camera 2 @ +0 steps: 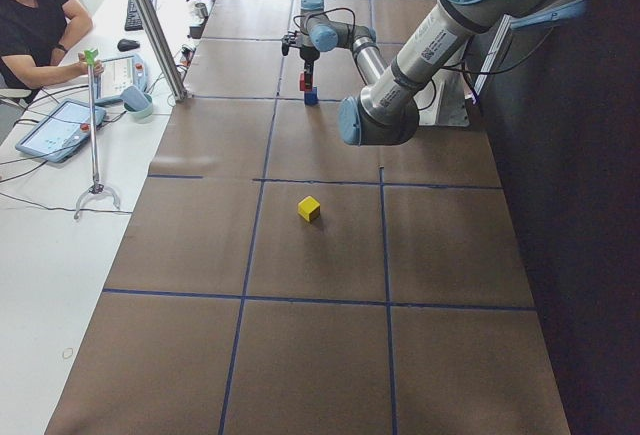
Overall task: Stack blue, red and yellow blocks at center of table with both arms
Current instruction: 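Carry the red cube with the left gripper above the blue cube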
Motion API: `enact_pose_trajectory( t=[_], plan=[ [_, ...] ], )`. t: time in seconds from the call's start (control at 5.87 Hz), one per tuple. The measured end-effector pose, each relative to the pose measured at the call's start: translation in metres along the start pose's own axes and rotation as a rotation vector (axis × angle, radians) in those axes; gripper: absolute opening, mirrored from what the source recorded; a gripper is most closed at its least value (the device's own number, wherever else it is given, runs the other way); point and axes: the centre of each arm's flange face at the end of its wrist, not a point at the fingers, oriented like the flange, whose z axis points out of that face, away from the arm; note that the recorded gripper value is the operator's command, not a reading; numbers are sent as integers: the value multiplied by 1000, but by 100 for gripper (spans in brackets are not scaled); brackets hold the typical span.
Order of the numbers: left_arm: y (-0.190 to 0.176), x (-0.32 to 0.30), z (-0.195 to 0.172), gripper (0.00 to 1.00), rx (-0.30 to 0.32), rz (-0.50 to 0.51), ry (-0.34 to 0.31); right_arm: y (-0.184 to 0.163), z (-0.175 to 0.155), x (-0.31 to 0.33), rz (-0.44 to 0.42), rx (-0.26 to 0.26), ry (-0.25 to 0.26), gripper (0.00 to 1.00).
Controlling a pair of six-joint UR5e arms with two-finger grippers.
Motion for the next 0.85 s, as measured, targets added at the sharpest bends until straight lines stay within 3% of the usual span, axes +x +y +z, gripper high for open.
enact_pose_trajectory(
  t=[0.85],
  plan=[
    [4,-8,2,12,-5,-46,-6,-1,2,0,2,-2,3,100]
  ],
)
